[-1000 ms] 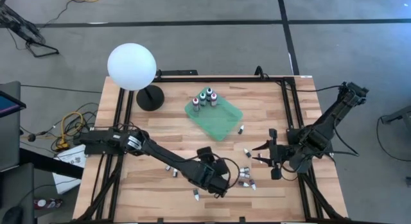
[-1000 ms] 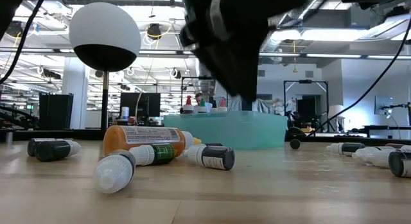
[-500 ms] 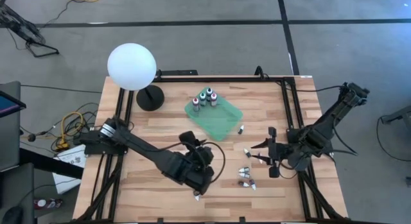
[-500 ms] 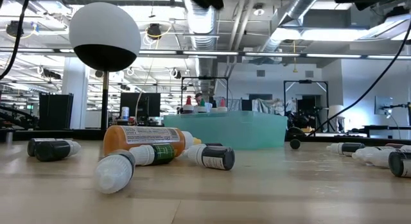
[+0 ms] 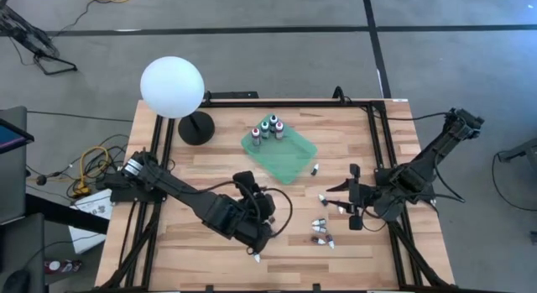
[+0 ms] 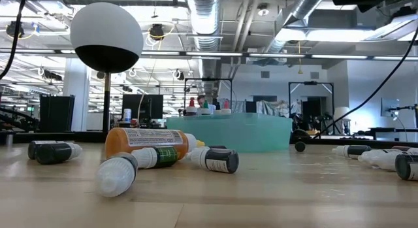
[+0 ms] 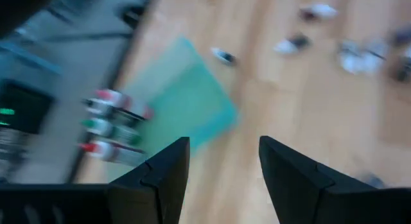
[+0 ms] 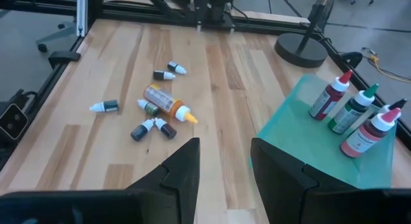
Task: Pick & Place food coloring
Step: Put the yellow food coloring bottle into the green bin
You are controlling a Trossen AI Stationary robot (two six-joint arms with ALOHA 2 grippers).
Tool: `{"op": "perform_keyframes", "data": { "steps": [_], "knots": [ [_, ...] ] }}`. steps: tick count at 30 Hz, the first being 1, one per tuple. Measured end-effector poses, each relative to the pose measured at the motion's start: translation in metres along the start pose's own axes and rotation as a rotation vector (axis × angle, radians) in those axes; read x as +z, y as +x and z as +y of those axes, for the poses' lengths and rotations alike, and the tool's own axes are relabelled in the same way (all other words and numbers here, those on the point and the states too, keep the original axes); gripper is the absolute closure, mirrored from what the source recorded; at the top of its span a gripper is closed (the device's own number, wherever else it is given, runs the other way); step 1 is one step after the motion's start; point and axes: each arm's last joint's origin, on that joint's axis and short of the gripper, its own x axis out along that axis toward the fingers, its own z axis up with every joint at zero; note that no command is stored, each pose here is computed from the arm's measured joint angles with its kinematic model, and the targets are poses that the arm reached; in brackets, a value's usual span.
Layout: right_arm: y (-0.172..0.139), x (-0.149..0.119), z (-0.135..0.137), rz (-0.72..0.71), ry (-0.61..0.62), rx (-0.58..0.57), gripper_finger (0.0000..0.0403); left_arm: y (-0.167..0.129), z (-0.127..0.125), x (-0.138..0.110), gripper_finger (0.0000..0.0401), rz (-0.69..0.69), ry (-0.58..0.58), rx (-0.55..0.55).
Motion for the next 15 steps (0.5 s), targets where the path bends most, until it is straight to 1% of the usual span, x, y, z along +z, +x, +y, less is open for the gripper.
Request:
{"op": "perform_keyframes", "data": {
  "steps": [2, 4, 8, 10, 12, 15],
  "knots": [
    [0.0, 0.0, 0.0, 0.0, 0.0, 0.0, 0.0272, 0.003, -0.001, 0.001, 0.0219, 0.047, -0.004, -0.093],
    [0.0, 0.0, 0.0, 0.0, 0.0, 0.0, 0.0272, 0.008, 0.0, 0.003, 0.0219, 0.076, -0.026, -0.162],
    [0.0, 0.0, 0.0, 0.0, 0.0, -0.001, 0.0272, 0.017, -0.004, 0.011, 0.0219, 0.077, -0.01, -0.315],
    [0.0, 0.0, 0.0, 0.0, -0.001, -0.001, 0.0272, 0.023, -0.003, 0.014, 0.0219, 0.07, -0.003, -0.343],
    [0.0, 0.0, 0.0, 0.0, 0.0, 0.0, 0.0272, 0.034, 0.002, 0.012, 0.0219, 0.085, -0.023, -0.376],
    [-0.001, 0.0, 0.001, 0.001, -0.003, 0.004, 0.0272, 0.06, 0.011, -0.005, 0.0219, 0.164, -0.053, -0.405]
  ]
}}
